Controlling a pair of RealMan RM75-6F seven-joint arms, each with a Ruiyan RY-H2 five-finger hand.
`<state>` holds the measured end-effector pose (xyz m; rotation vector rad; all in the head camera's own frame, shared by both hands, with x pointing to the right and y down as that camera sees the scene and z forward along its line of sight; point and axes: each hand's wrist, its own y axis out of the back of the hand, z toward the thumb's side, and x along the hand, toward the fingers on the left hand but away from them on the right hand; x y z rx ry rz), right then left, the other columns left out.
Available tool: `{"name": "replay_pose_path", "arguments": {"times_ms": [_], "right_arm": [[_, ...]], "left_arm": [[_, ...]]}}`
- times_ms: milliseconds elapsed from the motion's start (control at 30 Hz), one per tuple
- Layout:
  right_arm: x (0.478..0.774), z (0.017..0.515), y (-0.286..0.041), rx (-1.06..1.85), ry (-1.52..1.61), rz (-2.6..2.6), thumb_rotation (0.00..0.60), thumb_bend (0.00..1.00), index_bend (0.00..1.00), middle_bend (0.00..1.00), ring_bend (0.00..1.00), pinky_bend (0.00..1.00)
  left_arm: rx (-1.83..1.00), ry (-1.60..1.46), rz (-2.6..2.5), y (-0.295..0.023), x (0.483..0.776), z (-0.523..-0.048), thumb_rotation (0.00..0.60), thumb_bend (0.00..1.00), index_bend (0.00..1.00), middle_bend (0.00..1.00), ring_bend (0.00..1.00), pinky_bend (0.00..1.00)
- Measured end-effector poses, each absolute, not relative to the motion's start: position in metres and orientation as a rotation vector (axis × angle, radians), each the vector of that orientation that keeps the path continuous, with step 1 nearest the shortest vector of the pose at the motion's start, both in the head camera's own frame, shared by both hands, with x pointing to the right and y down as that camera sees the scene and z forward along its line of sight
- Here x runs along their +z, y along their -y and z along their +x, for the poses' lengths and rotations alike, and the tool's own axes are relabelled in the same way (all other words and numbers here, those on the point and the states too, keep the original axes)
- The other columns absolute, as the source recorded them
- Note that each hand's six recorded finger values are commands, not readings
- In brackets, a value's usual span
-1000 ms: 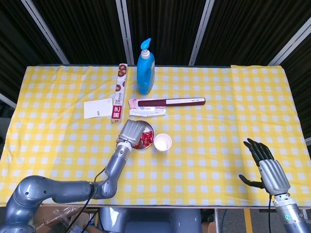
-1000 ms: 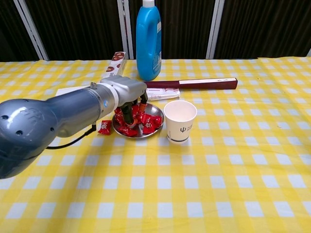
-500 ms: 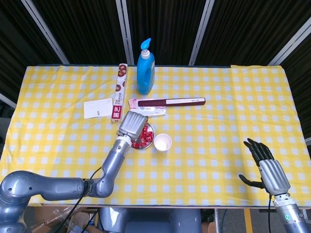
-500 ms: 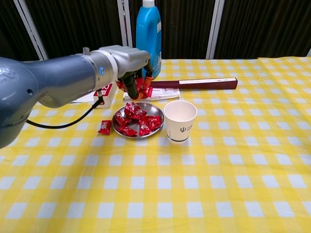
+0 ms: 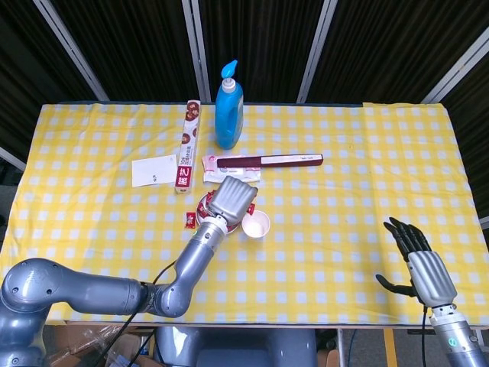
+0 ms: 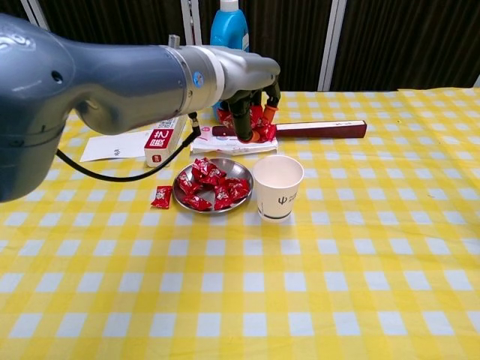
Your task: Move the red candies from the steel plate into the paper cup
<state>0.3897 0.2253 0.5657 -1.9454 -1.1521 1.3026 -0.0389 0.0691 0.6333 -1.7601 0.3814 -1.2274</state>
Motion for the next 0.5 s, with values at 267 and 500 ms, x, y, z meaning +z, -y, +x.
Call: {"name": "replay_pose_path", "arguments": {"times_ms": [267,500], "right_arm": [[0.565,0.389,-0.225,1.297,1.157,-1.951,0.6,0.28,0.0,0.0,0.0,0.0],[0.564,0.389,-0.225,1.291,1.162,-1.957,0.6,0.28,0.0,0.0,0.0,0.0]], "left_arm": [[-1.24,-0.274,-1.75,-0.082,0.638,-0.018,0.6,0.49,0.57,0.68,0.86,0.92],[-1.267,-0.197,-1.722,-0.088,0.641,-0.008,0.6,0.49,0.57,0.68,0.86,0.92]]}}
